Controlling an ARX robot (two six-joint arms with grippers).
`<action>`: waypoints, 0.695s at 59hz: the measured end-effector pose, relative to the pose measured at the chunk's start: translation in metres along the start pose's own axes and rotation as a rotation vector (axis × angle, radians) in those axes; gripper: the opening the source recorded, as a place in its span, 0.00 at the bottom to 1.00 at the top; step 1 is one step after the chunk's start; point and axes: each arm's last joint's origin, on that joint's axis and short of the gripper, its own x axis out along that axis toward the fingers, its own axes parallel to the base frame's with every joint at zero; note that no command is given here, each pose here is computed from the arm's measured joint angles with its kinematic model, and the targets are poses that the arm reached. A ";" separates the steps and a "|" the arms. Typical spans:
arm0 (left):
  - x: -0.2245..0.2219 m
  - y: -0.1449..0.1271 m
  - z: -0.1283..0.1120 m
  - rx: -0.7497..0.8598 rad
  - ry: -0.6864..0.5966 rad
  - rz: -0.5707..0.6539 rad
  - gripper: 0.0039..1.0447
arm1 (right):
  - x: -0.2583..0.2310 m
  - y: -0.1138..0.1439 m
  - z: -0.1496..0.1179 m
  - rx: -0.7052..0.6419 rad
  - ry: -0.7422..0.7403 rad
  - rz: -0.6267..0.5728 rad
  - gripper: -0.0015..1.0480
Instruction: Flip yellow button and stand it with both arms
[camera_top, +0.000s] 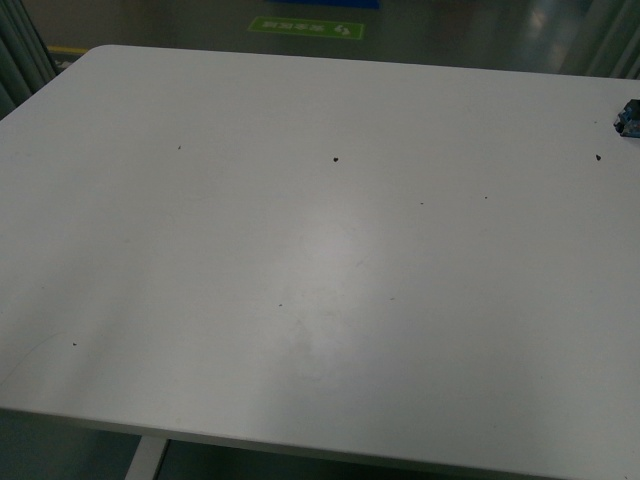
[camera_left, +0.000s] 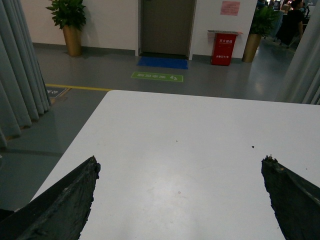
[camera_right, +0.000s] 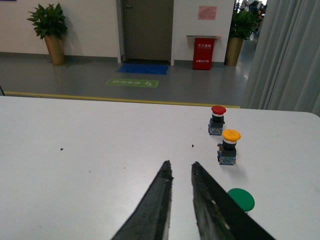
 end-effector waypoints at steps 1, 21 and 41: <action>0.000 0.000 0.000 0.000 0.000 0.000 0.94 | 0.000 0.000 0.000 0.000 0.000 0.000 0.22; 0.000 0.000 0.000 0.000 0.000 0.000 0.94 | 0.000 0.000 0.000 0.000 0.000 0.000 0.83; 0.000 0.000 0.000 0.000 0.000 0.000 0.94 | 0.000 0.000 0.000 0.001 0.000 0.000 0.93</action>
